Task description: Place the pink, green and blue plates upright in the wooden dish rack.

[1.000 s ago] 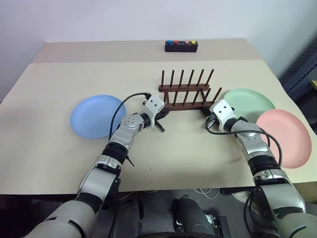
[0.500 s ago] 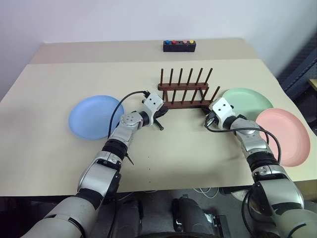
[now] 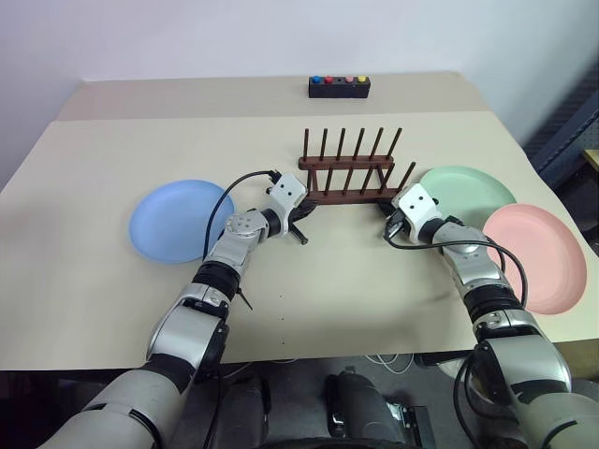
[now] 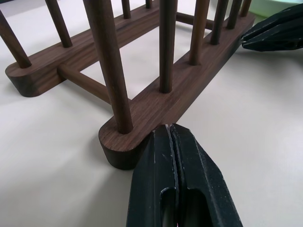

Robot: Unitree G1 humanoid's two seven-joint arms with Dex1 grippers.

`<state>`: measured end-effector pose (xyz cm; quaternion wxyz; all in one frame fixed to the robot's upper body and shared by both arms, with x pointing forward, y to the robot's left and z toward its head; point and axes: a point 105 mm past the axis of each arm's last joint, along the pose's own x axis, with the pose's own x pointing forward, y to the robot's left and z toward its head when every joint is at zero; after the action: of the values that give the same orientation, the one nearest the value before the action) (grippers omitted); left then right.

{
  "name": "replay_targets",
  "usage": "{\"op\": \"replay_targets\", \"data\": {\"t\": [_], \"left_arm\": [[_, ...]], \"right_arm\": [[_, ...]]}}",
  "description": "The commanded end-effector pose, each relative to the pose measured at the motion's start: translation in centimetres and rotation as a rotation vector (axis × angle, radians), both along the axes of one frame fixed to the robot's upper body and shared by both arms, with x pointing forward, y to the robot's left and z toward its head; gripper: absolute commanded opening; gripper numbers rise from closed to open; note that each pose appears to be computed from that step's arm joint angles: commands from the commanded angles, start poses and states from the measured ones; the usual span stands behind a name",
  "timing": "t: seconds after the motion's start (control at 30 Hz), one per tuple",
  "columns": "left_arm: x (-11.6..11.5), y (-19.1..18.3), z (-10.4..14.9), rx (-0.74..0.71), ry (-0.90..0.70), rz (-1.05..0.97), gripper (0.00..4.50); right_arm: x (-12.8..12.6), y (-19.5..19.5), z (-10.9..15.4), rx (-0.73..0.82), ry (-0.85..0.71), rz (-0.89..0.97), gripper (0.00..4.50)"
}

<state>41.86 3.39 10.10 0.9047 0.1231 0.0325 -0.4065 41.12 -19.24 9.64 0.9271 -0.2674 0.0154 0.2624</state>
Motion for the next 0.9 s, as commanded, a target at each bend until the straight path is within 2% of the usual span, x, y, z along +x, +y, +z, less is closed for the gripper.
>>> {"op": "replay_targets", "data": {"t": [0.03, 0.27, 0.33, 0.43, 0.5, 0.63, 0.77, 0.87, 0.9], "left_arm": [[0.3, -0.5, 1.8, -0.018, -0.059, -0.009, 0.00], [-0.5, -0.4, 2.3, -0.039, -0.041, -0.076, 0.00], [-1.4, 0.0, 3.2, -0.093, -0.013, -0.125, 0.00], [-4.3, 1.5, 5.0, -0.153, 0.033, -0.246, 0.00], [-5.4, 2.4, 6.2, -0.185, 0.038, -0.264, 0.00], [-6.5, 3.2, 7.6, -0.218, 0.060, -0.280, 0.00], [-7.0, 4.6, 10.1, -0.241, 0.012, -0.314, 0.00], [-8.1, 4.7, 10.9, -0.266, 0.034, -0.398, 0.86], [-8.3, 4.7, 11.0, -0.261, 0.036, -0.415, 1.34]], "right_arm": [[0.4, 0.6, 1.5, 0.011, -0.055, 0.015, 0.09], [-0.6, 0.9, 2.0, 0.029, -0.051, 0.072, 0.09], [-1.8, 1.1, 2.7, 0.060, -0.046, 0.126, 0.09], [-5.1, 1.2, 4.9, 0.143, -0.046, 0.206, 0.09], [-6.6, 1.0, 6.2, 0.189, -0.044, 0.219, 0.09], [-7.6, 0.5, 7.1, 0.220, -0.039, 0.194, 0.09], [-8.3, -0.2, 9.2, 0.309, -0.064, 0.174, 0.09], [-9.1, -1.1, 9.8, 0.359, -0.058, 0.163, 0.95], [-9.3, -1.3, 10.0, 0.370, -0.055, 0.161, 1.45]]}}
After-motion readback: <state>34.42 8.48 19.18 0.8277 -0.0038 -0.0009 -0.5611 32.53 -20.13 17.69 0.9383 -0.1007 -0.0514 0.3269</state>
